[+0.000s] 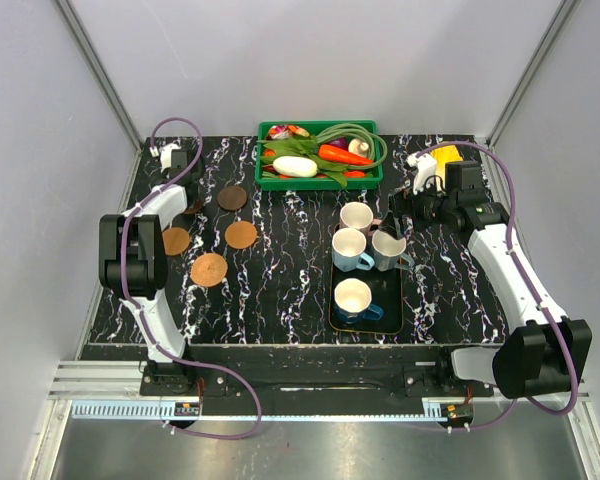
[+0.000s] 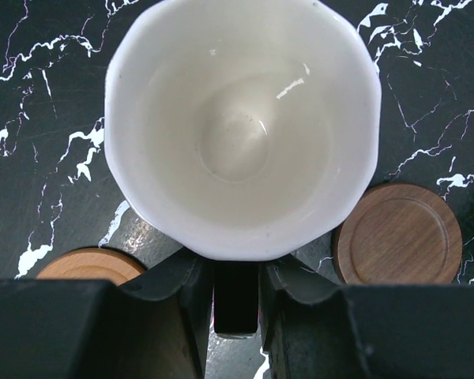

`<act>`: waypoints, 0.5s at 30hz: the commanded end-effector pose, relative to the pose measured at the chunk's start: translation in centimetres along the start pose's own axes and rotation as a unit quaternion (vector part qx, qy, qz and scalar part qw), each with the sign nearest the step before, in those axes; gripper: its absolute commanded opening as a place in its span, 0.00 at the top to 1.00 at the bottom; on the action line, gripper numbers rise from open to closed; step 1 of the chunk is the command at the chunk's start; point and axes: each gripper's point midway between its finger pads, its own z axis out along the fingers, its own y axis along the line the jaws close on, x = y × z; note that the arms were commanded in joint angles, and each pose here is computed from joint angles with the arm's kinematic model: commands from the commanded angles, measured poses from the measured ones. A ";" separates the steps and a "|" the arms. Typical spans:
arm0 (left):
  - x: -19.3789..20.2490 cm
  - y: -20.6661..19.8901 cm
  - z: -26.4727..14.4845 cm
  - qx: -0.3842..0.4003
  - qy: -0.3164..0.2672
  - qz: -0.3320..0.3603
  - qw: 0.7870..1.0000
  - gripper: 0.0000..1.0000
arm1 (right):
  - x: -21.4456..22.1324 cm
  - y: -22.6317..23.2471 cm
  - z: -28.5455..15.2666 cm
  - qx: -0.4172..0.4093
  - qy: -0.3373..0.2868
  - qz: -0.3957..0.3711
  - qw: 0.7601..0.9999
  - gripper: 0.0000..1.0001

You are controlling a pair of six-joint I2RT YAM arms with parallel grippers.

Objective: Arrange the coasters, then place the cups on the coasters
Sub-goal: Place the cup on the coaster.

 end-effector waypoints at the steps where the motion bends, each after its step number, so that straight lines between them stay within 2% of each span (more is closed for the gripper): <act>1: -3.4 -0.4 -0.6 0.004 -0.045 -0.018 0.999 0.70 | -0.6 0.3 -0.1 -0.011 -0.014 -0.008 1.000 0.00; 11: -2.2 -0.3 -1.5 0.014 -0.021 -0.019 0.999 0.70 | -0.6 0.3 -0.1 -0.012 -0.013 -0.007 1.000 0.00; 15: -2.3 -0.2 -1.9 0.015 -0.023 -0.020 0.999 0.74 | -0.6 0.3 0.0 -0.013 -0.011 -0.006 1.000 0.00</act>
